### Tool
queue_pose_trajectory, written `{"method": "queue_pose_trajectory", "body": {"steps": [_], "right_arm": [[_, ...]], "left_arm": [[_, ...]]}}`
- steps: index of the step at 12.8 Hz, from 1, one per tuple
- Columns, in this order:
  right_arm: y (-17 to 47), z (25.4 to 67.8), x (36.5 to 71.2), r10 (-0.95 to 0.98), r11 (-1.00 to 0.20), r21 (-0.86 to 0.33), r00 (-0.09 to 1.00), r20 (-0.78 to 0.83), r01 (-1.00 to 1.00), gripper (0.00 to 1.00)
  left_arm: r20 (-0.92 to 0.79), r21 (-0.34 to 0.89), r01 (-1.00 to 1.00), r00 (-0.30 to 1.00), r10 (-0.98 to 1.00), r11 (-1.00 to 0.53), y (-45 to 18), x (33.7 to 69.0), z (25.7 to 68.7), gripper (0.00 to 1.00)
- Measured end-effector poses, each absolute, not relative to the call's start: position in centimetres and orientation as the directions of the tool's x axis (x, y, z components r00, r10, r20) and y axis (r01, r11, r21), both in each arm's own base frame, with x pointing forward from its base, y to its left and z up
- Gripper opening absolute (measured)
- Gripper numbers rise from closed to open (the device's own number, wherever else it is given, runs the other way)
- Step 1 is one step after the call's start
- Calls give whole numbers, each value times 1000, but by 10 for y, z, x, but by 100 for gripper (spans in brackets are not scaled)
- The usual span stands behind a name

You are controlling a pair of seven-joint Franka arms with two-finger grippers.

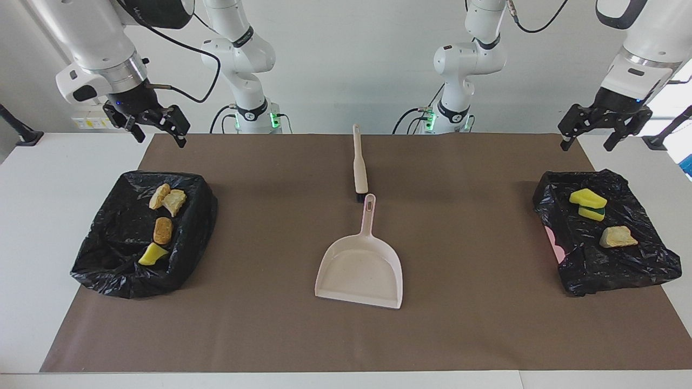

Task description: Sweep and dump trash in bin

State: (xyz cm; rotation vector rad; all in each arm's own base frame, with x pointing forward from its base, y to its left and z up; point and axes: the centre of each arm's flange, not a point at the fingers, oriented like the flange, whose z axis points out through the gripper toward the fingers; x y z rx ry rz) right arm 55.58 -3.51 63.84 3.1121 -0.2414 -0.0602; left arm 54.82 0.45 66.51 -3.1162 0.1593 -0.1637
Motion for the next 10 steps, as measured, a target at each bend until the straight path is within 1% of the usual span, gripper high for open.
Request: {"method": "queue_pose_trajectory", "body": {"steps": [2, 4, 7, 10], "right_arm": [[-37, 638, 556, -157, -987, 23, 987, -37, -156, 100], [-36, 638, 556, -155, -988, 22, 987, -37, -154, 100], [-35, 638, 556, -155, -988, 22, 987, -37, -154, 100], [-35, 638, 556, -155, -988, 22, 987, -37, -154, 100]], "left_arm": [[107, -23, -97, 989, -99, -995, 6, 546, 668, 100], [86, -21, -98, 991, -100, -995, 5, 541, 660, 100], [44, -18, -100, 994, -100, -995, 4, 518, 644, 100], [52, -19, -93, 994, -94, -996, 6, 508, 648, 100]]}}
